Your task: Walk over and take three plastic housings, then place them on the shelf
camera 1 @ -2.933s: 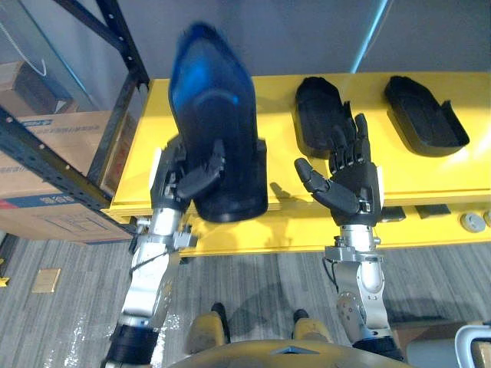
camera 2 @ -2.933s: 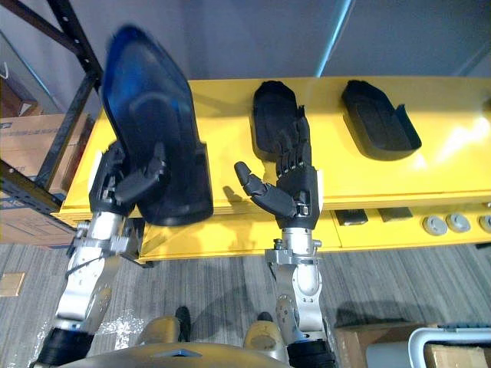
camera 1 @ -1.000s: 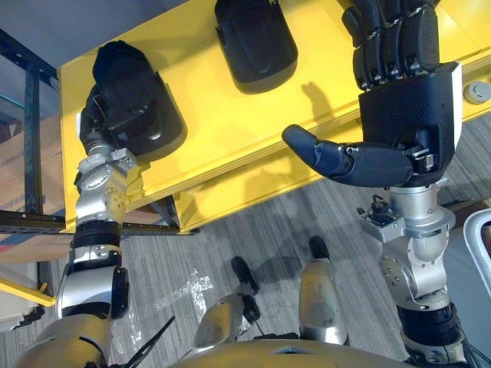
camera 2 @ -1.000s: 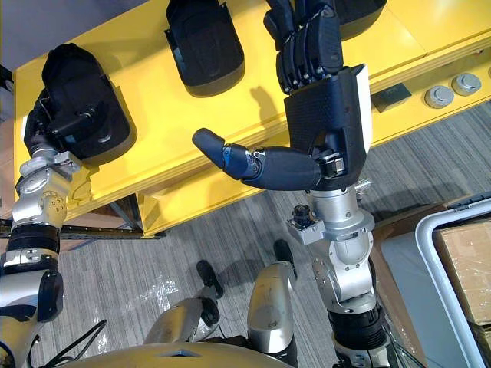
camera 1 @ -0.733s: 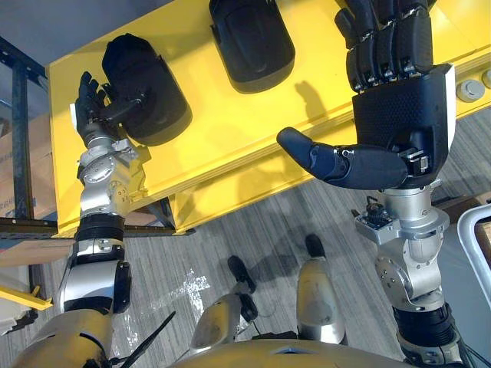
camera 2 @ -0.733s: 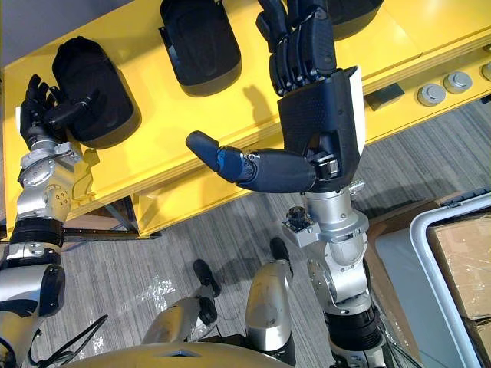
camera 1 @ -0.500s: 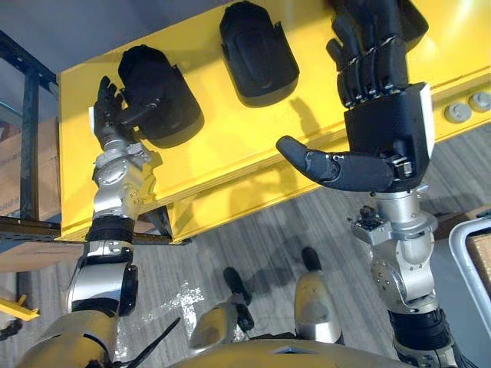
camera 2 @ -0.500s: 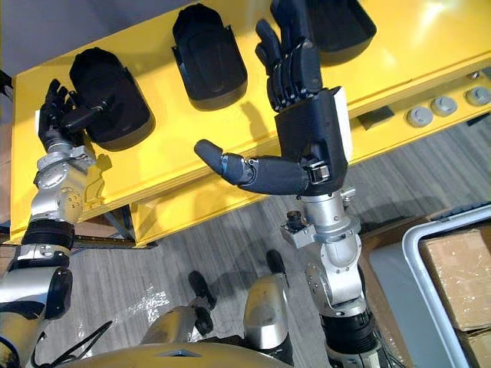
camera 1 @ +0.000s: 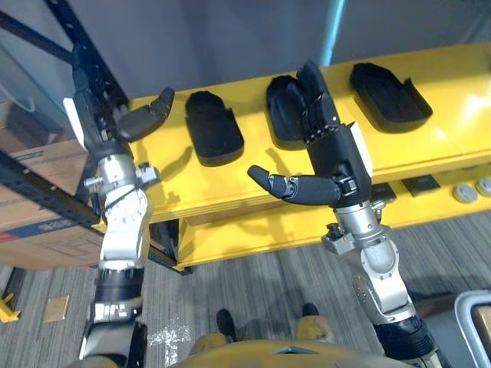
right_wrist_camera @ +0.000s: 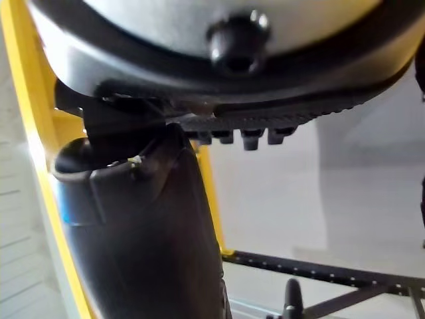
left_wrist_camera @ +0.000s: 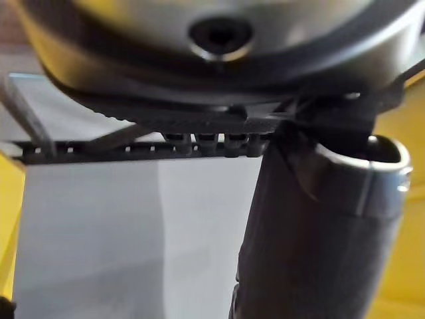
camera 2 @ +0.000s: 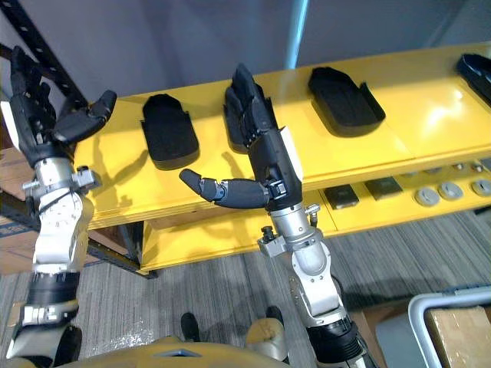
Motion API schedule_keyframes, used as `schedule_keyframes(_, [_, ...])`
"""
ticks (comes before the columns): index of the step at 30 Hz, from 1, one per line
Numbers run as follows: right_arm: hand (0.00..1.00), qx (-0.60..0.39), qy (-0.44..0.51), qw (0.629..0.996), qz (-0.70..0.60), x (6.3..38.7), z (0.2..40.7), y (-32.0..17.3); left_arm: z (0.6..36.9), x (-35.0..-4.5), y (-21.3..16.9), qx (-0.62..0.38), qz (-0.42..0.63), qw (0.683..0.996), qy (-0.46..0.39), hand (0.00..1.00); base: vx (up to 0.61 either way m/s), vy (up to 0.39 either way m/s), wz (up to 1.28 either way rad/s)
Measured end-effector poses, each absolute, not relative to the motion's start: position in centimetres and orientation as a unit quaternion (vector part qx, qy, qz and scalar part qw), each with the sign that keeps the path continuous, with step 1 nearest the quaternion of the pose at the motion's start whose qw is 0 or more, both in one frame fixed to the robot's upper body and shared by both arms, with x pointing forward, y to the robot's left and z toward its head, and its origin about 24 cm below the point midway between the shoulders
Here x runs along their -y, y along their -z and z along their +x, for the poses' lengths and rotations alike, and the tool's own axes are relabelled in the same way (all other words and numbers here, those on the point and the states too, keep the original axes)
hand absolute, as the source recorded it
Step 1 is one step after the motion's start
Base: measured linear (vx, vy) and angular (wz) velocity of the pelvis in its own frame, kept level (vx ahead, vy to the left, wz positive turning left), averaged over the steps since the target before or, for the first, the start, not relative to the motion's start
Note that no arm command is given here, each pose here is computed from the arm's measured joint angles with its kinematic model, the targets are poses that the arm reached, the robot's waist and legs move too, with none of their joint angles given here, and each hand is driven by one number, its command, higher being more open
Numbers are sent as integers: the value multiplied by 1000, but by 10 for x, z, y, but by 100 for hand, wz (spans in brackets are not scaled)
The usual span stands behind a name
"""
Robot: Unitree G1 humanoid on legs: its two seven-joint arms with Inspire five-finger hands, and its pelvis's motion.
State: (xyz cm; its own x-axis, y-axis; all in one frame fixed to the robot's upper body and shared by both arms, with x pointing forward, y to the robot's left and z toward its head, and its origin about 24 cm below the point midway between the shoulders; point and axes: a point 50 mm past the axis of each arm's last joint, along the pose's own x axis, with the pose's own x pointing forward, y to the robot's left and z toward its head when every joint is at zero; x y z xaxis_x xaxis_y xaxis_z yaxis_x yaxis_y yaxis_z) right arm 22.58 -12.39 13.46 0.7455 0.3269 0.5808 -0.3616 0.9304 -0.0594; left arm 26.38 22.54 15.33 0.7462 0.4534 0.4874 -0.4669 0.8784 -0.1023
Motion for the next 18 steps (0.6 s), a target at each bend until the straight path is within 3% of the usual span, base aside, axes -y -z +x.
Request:
schedule_keyframes(4, [100,273,-135,951,47,119,232,-123,236,-213,-130,225,-17,944,-239,100,-87,-14,19])
schedule_keyframes(6, [100,252,-123,958,62,114,234,-119,226,-200,-118,201,-18,960,-193,100,-74,-31,34])
schedule_keyframes(13, [100,159,-115,978,74,100,244,-86,221,-166,-104,167,-41,983,-69,100,-7,-5,17])
schedule_keyframes(18, [100,132,-102,984,65,101,252,-75,221,-161,-102,161,-61,984,-41,100,-5,-16,15])
